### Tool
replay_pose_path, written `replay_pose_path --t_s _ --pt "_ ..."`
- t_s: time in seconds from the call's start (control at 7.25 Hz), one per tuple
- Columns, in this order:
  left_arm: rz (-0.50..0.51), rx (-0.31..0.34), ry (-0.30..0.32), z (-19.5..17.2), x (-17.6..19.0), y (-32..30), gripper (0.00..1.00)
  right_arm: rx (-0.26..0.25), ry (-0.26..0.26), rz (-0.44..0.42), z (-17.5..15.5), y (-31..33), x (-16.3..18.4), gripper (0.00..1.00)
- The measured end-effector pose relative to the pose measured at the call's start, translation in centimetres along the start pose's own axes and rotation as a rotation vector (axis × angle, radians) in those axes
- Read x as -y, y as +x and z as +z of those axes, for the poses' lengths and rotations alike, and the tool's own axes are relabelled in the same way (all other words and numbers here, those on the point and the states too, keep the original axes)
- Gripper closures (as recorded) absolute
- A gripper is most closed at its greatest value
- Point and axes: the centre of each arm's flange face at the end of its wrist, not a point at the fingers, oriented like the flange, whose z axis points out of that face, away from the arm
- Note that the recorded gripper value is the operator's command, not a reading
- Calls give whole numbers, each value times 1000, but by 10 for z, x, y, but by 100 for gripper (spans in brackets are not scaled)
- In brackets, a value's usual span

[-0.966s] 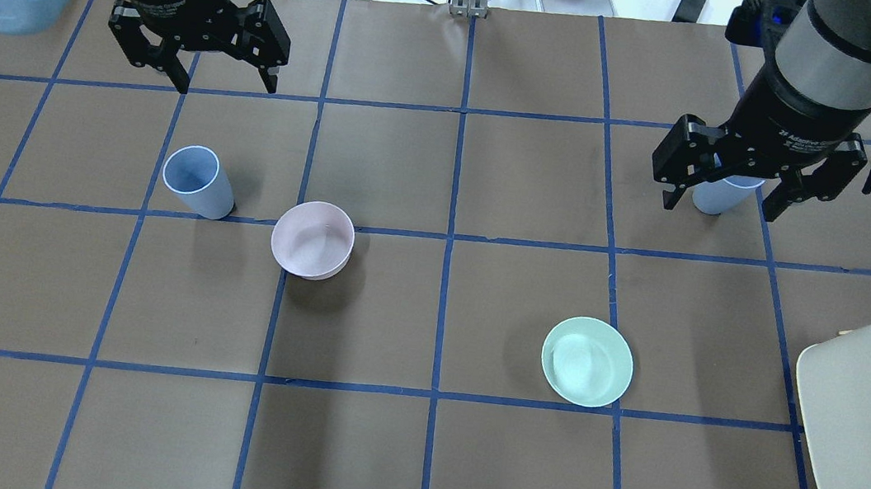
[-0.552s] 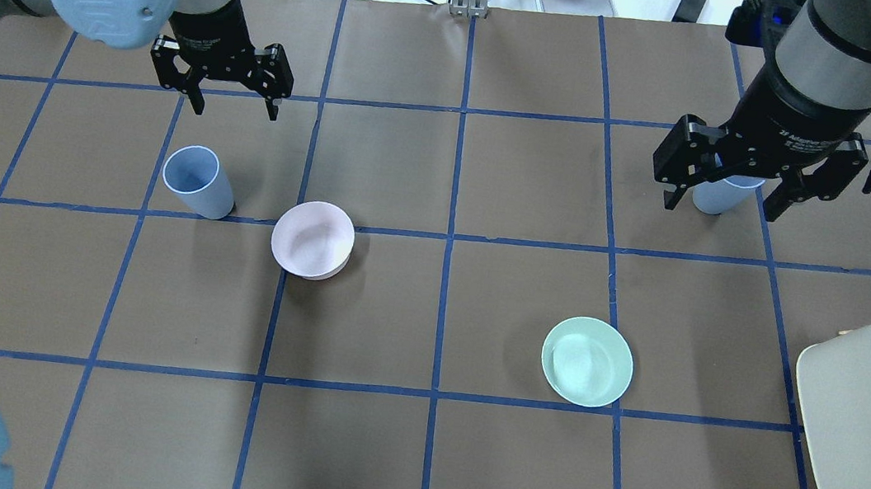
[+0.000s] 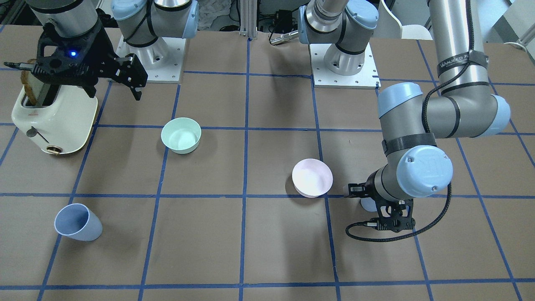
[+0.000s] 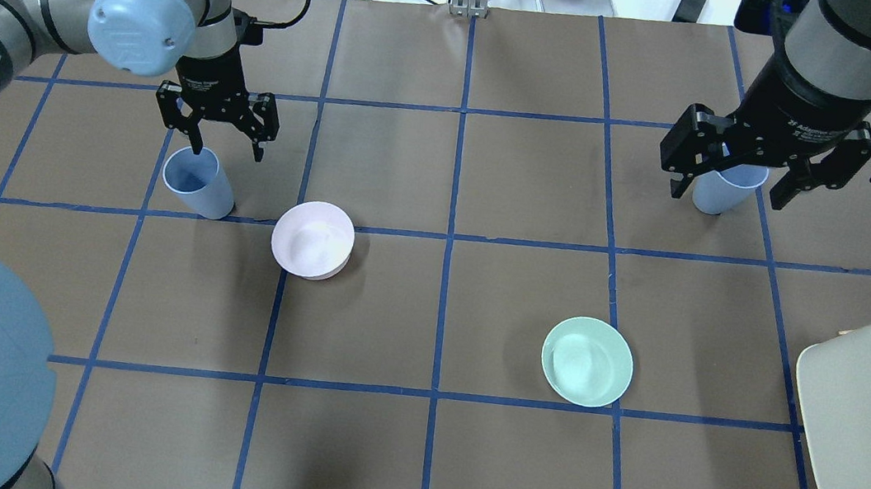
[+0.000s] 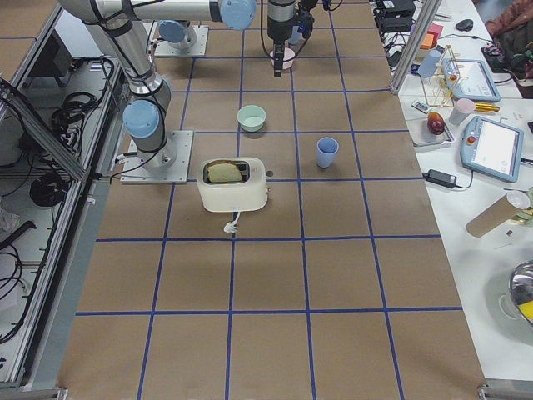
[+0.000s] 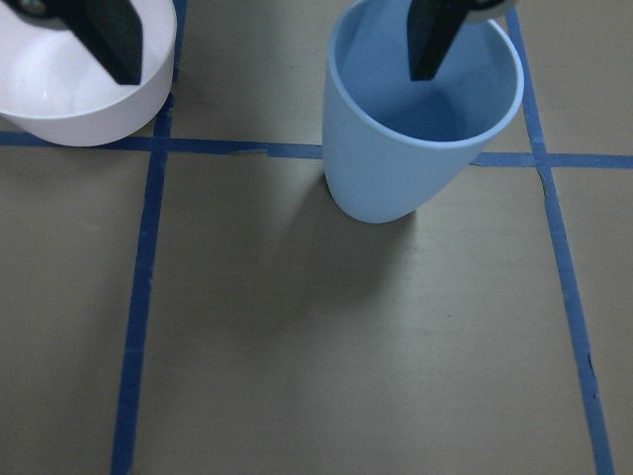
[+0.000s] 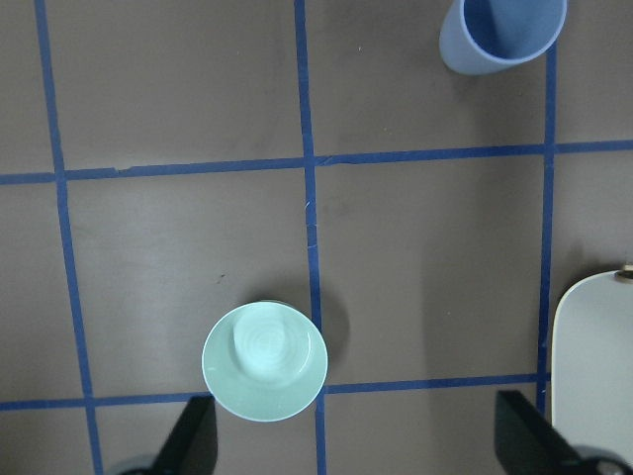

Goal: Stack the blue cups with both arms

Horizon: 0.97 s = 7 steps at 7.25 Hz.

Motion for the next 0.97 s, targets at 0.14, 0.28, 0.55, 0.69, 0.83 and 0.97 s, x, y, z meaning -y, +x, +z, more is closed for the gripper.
replay_pose_path --t_s 0.14,0.28,0.55,0.69,0.83,0.97 --pt "0 6 -25 12 -2 -2 100 -17 17 -8 8 12 17 0" --pt "-2 7 -37 18 -3 -4 100 -26 31 -31 27 33 47 0" --pt "-6 8 -34 15 -5 -6 100 -29 30 -78 69 87 119 0" --pt "-7 10 -23 7 -8 -7 100 -29 23 -91 86 103 150 0" --pt "-6 11 -11 -5 -13 -6 100 -26 12 -100 105 113 176 0" --pt "-1 10 -6 -20 -22 -4 100 -23 4 -120 124 118 197 0"
